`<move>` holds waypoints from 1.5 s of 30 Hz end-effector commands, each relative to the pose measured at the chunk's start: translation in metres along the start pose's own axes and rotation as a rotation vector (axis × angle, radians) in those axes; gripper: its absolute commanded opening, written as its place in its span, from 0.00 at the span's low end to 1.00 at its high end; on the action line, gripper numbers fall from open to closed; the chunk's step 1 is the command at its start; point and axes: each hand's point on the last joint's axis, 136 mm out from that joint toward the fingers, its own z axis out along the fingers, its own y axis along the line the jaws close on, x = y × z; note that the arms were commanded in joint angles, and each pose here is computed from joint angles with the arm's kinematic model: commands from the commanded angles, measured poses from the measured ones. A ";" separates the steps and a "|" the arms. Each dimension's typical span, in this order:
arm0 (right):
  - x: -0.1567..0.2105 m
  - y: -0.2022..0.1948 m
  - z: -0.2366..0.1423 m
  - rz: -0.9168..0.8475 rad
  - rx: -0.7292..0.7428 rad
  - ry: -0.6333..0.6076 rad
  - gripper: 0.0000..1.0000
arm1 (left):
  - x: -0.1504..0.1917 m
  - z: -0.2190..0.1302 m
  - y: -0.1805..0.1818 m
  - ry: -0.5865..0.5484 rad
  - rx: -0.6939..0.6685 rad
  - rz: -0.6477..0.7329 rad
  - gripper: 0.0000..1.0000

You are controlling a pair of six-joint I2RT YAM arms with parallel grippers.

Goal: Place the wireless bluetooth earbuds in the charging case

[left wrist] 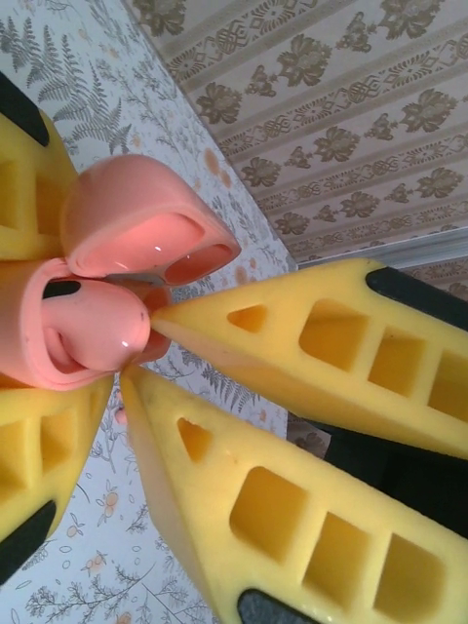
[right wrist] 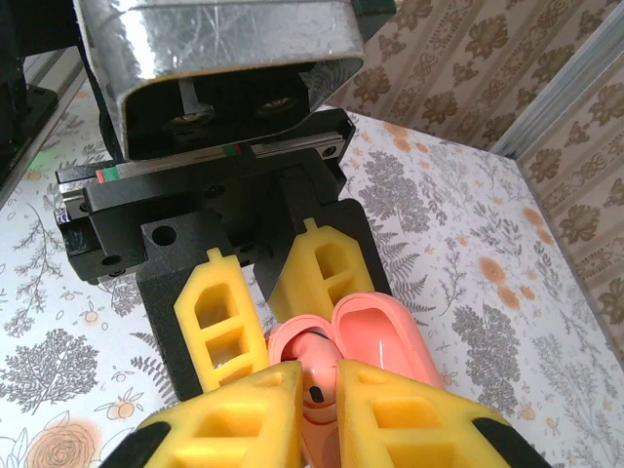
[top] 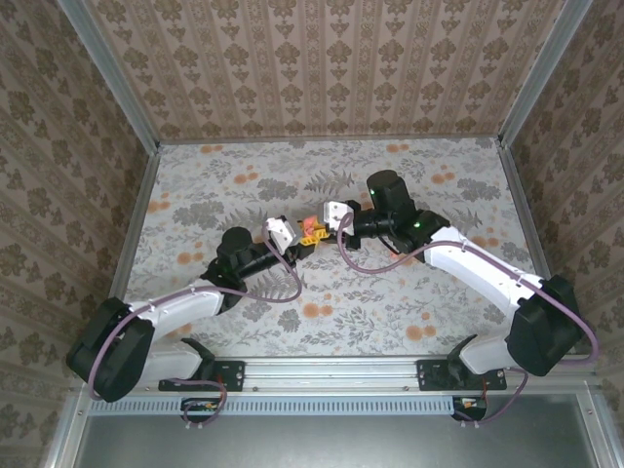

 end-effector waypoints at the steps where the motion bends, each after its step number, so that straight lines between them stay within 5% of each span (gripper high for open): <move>1: -0.001 0.005 0.003 -0.008 -0.037 0.004 0.17 | -0.021 -0.004 -0.004 -0.059 0.007 0.057 0.14; 18: -0.035 -0.007 -0.038 0.056 0.090 -0.089 0.25 | -0.005 -0.004 -0.001 -0.017 -0.022 0.049 0.14; 45: 0.059 -0.002 -0.088 0.726 0.212 0.188 0.35 | 0.015 -0.003 -0.014 0.065 -0.011 0.041 0.14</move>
